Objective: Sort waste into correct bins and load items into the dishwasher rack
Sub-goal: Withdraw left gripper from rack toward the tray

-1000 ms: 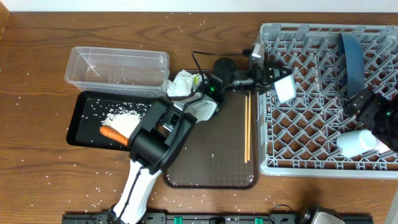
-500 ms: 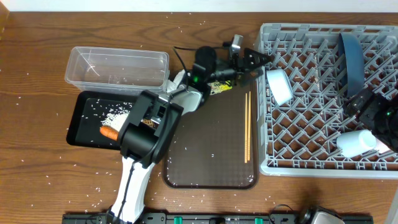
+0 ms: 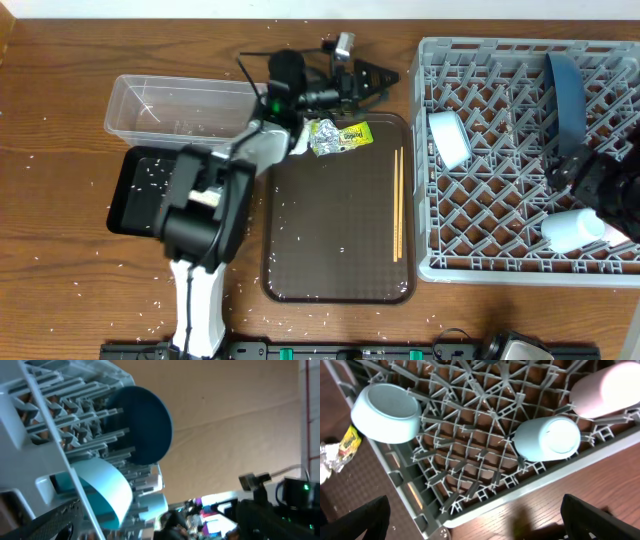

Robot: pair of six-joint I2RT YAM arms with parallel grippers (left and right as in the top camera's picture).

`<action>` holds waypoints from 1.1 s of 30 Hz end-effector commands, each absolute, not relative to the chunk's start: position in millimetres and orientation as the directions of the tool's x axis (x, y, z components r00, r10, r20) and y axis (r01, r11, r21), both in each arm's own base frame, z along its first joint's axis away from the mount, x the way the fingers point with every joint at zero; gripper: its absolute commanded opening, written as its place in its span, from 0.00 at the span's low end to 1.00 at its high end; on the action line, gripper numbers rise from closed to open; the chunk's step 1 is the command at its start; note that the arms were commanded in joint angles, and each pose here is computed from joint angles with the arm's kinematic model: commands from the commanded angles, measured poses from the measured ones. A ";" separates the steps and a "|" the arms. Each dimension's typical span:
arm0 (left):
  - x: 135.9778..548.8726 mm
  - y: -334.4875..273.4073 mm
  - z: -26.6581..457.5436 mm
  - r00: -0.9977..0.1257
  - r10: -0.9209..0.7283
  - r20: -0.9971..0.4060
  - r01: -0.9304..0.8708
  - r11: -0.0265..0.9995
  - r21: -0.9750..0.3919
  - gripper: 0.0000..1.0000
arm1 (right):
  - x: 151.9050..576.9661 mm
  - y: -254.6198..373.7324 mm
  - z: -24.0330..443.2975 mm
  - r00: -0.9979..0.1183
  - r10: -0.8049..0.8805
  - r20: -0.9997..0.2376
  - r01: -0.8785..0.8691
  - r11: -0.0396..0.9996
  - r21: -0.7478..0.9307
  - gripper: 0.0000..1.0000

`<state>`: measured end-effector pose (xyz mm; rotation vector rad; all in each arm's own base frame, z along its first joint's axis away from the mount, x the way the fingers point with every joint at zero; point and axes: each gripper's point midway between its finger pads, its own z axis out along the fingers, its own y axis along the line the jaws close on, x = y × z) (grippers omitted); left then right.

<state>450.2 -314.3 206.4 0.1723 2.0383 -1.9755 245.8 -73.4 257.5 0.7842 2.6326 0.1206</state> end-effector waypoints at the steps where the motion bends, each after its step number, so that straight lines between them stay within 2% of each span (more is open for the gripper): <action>1: 444.7 -298.9 238.4 -0.879 -0.105 -0.465 0.460 0.074 -0.885 0.98 | 251.7 -59.9 258.8 -0.801 0.493 -0.341 0.441 0.870 0.221 0.99; 5: 453.7 -284.1 246.1 -0.865 -0.181 -0.468 0.434 0.200 -0.878 0.98 | 257.2 -47.3 259.3 -0.817 0.470 -0.335 0.401 0.880 0.256 0.99; 8: 455.8 -267.2 249.5 -0.834 -0.231 -0.501 0.408 0.353 -0.842 0.98 | 260.9 -33.1 260.4 -0.834 0.445 -0.328 0.358 0.887 0.293 0.99; 10: 450.6 -249.3 240.5 -0.822 -0.238 -0.518 0.353 0.501 -0.790 0.98 | 262.7 -22.0 261.7 -0.846 0.423 -0.324 0.323 0.891 0.319 0.99; 13: 433.3 -205.6 215.1 -0.816 -0.207 -0.540 0.219 0.753 -0.621 0.98 | 267.7 5.3 266.0 -0.884 0.320 -0.342 0.189 0.912 0.365 0.99; 17: 406.2 -154.7 199.7 -0.824 -0.118 -0.554 0.123 0.917 -0.378 0.98 | 275.6 43.9 270.1 -0.907 0.175 -0.382 0.015 0.922 0.387 0.99; 19: 393.9 -144.5 198.1 -0.833 -0.057 -0.550 0.141 0.940 -0.310 0.98 | 278.8 62.0 270.8 -0.910 0.116 -0.399 -0.052 0.921 0.386 0.99; 22: 386.0 -145.7 198.6 -0.842 -0.030 -0.538 0.165 0.936 -0.310 0.98 | 284.9 84.0 267.5 -0.907 0.032 -0.420 -0.131 0.926 0.354 0.99; 23: 385.9 -147.6 198.4 -0.842 -0.024 -0.538 0.174 0.933 -0.315 0.98 | 287.6 86.0 265.2 -0.907 0.026 -0.421 -0.130 0.932 0.338 0.99; 24: 387.1 -149.6 197.0 -0.842 -0.021 -0.539 0.178 0.932 -0.315 0.93 | 289.8 86.8 261.6 -0.910 0.028 -0.414 -0.117 0.941 0.319 0.99; 26: 388.3 -158.0 192.2 -0.831 0.048 -0.555 0.243 0.928 -0.283 0.91 | 290.6 87.5 255.2 -0.920 0.047 -0.390 -0.077 0.952 0.296 0.99; 29: 394.4 -173.8 175.6 -0.794 0.186 -0.578 0.353 0.916 -0.191 0.91 | 291.4 87.8 248.6 -0.931 0.078 -0.356 -0.035 0.954 0.298 0.99; 33: 413.6 -179.9 138.0 -0.787 0.254 -0.563 0.345 0.937 -0.059 0.92 | 288.4 87.6 244.4 -0.941 0.087 -0.328 -0.016 0.954 0.298 0.99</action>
